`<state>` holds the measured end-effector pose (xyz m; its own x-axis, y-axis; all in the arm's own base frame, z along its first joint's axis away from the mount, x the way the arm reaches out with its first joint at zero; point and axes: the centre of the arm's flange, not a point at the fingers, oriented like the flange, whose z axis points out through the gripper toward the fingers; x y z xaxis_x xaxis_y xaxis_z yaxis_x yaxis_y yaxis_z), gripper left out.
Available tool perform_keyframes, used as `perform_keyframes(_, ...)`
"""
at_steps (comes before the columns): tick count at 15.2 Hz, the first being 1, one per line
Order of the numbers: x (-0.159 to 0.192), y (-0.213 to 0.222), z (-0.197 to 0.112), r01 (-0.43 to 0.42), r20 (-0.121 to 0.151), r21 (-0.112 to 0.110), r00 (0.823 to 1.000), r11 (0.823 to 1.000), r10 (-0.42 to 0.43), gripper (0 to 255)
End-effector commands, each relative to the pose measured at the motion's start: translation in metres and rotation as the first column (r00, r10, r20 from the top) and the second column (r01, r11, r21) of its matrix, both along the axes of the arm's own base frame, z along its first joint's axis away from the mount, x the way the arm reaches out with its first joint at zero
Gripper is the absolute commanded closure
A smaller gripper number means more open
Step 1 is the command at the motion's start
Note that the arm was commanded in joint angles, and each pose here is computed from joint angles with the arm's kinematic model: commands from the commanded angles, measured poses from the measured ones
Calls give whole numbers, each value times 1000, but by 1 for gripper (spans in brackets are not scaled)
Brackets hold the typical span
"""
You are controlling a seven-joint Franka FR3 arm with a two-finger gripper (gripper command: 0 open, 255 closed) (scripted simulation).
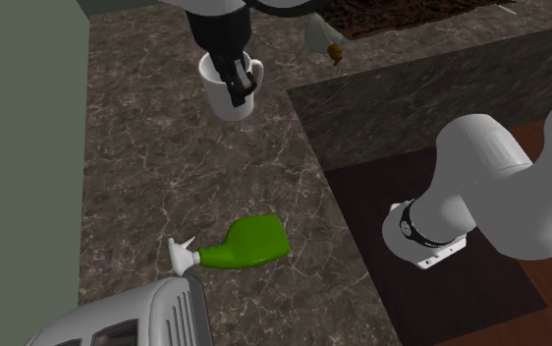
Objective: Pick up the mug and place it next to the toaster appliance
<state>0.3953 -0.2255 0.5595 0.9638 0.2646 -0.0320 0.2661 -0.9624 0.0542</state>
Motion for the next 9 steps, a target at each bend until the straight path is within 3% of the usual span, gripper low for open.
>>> perform_keyframes(1, 0, 0, 10, 0, 0, 0, 1000, 1000, 0, 255)
perform_keyframes(9, 0, 0, 52, 0, 0, 0, 1000, 1000, 0, 255)
